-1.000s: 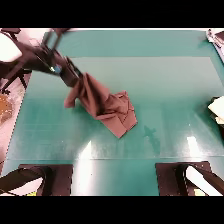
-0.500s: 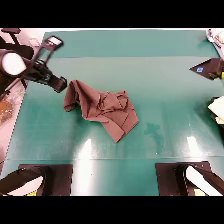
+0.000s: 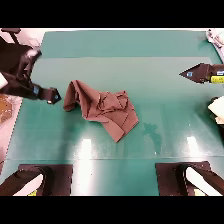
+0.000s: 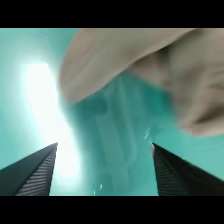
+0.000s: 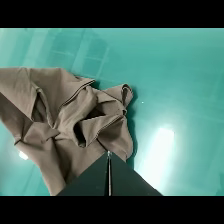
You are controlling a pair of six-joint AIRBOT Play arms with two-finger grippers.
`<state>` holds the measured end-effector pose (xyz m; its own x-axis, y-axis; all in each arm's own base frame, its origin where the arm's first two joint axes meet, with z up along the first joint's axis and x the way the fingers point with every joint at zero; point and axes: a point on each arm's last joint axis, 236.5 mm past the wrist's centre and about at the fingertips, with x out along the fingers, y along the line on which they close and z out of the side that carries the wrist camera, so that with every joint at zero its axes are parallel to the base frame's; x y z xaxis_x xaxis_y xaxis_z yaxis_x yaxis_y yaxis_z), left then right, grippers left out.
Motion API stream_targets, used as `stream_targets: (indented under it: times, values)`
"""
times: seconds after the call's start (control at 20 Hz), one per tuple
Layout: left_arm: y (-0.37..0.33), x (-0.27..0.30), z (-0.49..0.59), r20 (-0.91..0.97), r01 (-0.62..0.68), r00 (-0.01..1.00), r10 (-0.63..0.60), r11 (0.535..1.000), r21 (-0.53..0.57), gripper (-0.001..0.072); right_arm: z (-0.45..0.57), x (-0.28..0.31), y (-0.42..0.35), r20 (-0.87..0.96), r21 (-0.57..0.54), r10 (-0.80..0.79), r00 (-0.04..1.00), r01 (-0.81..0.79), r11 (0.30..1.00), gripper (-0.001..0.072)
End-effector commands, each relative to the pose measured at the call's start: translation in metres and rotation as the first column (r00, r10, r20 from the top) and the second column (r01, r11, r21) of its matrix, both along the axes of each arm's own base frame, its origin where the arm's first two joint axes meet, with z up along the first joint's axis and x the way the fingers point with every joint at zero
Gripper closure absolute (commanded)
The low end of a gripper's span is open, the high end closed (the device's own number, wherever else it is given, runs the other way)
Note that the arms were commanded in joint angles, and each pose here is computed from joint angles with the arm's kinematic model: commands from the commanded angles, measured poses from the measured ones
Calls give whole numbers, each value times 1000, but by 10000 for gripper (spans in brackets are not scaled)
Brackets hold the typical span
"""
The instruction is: Fold the shirts.
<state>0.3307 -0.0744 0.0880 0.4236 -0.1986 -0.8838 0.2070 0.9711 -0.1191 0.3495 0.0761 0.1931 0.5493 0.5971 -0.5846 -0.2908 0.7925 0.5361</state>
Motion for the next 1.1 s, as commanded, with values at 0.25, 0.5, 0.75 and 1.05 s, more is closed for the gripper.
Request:
stream_targets:
  times: [0.25,0.5,0.75,1.05]
  values:
    - [-1,-12,-107,-108,-214,973,202,970,-117,10,-1,-3,3,-5,-4,18,1000,-19,1000,696]
    - [52,23,-96,117,-10,993,-2,994,106,11,0,-1,2,2,-4,12,1000,-12,1000,696]
    - [28,49,-102,206,114,970,-126,991,69,11,2,4,0,18,-3,-5,1000,5,1000,696]
    - [5,32,-139,96,274,957,-275,962,26,12,1,1,1,11,-3,3,1000,-2,1000,695]
